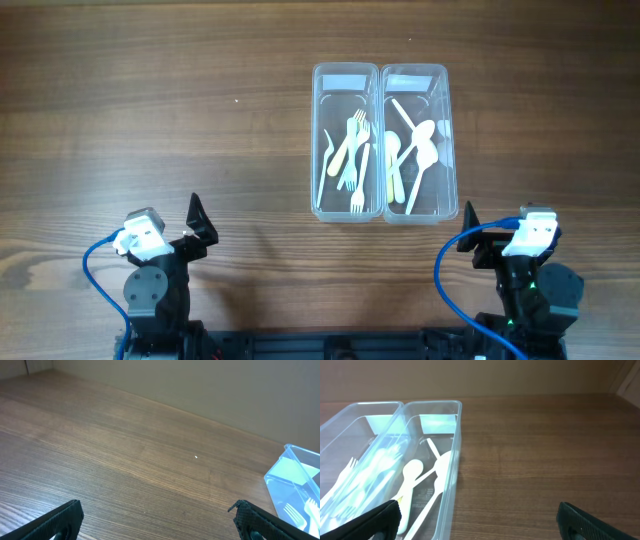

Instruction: Pack container

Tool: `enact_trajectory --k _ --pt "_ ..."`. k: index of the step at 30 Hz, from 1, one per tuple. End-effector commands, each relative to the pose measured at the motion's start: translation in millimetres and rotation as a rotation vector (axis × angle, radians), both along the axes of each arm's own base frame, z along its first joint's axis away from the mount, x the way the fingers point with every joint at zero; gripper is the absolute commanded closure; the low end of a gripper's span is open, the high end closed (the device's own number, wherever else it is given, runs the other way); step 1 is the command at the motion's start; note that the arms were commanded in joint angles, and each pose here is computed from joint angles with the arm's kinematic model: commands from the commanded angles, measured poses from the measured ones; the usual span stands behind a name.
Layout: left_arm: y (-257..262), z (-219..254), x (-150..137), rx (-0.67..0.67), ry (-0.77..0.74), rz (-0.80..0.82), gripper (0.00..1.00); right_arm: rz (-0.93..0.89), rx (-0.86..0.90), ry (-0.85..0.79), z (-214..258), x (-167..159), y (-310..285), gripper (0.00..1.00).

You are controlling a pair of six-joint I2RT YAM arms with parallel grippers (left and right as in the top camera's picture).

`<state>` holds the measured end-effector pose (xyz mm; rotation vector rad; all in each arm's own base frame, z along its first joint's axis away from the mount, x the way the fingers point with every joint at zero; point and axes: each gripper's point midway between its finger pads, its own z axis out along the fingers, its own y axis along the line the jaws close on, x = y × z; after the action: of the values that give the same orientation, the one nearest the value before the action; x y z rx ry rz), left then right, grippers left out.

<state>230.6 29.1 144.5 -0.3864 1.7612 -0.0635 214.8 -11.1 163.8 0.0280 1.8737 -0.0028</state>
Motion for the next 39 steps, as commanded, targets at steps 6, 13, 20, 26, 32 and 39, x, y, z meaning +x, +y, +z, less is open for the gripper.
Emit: enact_trajectory --k 6,13,20,26,32,39 --pt "-0.4 -1.9 0.3 -0.015 -0.006 -0.002 0.00 0.018 0.021 0.033 -25.7 1.8 3.8 0.00" --pt "-0.3 -1.9 0.3 -0.015 -0.006 -0.001 0.00 0.018 0.034 0.110 -49.0 -2.7 4.6 0.00" --pt "-0.4 -1.9 0.3 -0.015 -0.006 -0.002 0.00 0.017 0.044 0.166 -61.5 -8.6 5.4 0.00" --pt "-0.4 -1.9 0.3 -0.015 -0.006 -0.002 0.00 0.017 0.044 0.167 -62.0 -8.7 5.4 0.00" --pt "-0.4 -1.9 0.3 -0.015 -0.006 -0.002 0.00 0.017 0.043 0.167 -61.9 -8.6 5.4 0.00" --pt "-0.3 -1.9 0.3 -0.015 -0.006 -0.001 0.00 0.017 0.044 0.167 -62.0 -8.7 5.4 0.00"
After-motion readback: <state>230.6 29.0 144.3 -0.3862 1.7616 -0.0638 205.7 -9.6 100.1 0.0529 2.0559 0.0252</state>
